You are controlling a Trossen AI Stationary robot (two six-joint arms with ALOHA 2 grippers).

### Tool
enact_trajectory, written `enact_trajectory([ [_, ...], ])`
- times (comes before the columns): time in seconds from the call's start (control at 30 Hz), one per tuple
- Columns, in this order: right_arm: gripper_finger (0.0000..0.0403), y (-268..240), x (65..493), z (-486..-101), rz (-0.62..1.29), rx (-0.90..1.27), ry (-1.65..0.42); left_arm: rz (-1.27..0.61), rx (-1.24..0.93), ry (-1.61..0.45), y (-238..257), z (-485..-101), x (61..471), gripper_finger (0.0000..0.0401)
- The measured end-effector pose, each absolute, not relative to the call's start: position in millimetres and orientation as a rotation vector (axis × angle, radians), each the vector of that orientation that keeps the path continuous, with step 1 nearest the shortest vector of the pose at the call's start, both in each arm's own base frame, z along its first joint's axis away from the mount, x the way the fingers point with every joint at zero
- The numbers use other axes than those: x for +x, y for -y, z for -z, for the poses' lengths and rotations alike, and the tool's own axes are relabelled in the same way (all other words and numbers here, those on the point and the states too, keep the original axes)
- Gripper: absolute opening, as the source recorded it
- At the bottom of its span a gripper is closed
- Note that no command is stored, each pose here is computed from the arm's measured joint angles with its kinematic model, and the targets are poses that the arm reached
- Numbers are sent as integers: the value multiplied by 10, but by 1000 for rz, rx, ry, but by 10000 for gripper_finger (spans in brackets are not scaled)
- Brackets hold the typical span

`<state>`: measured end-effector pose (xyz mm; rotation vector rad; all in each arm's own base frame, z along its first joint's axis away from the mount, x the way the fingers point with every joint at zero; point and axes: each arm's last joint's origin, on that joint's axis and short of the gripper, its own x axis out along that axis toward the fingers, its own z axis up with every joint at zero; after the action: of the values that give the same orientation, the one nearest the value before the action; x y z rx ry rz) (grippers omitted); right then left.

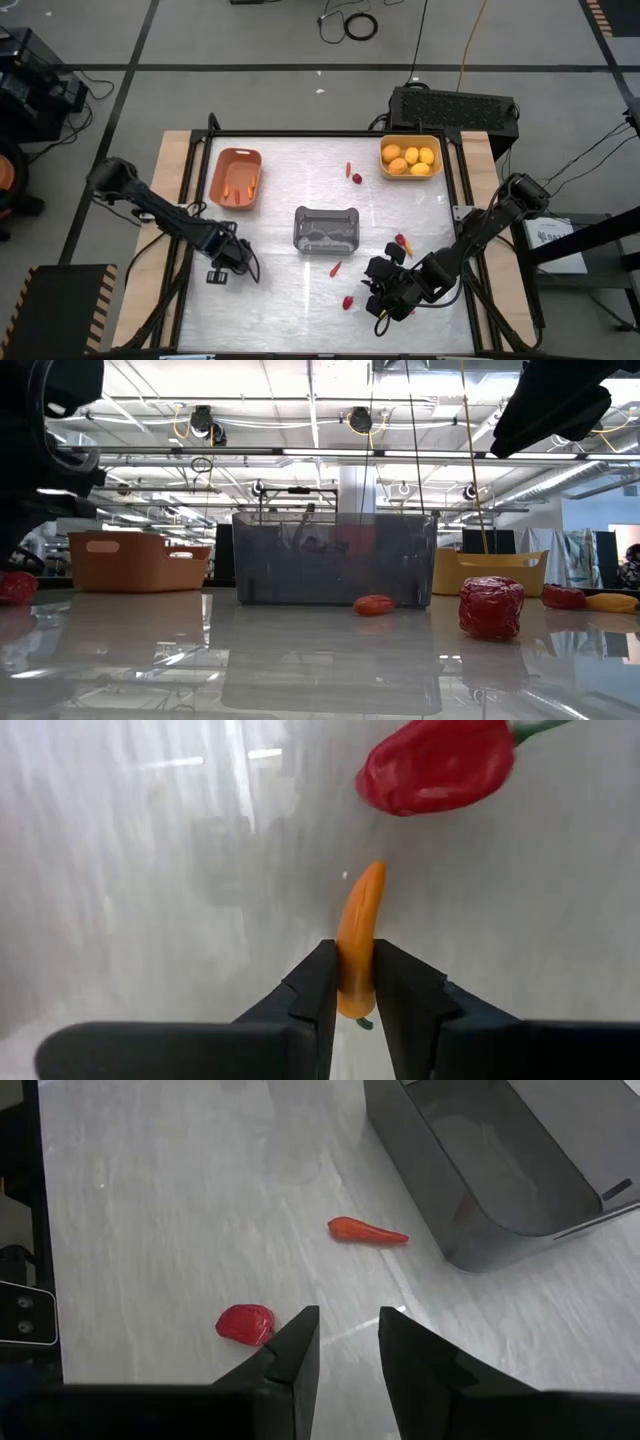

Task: Sort produce into baskets
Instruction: Put the yellow chili into the orange bin

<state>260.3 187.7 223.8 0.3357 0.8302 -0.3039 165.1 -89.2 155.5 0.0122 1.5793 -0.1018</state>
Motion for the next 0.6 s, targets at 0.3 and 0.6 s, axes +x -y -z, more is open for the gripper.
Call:
enact_trajectory([
  [0.3,98,-1878,2604,-2239,303,336,-829,6,-66,-1366,863,-1985,1724,70],
  [0.6,98,-1857,2620,-2240,312,340,-825,-264,-112,-954,515,-2642,1741,70],
])
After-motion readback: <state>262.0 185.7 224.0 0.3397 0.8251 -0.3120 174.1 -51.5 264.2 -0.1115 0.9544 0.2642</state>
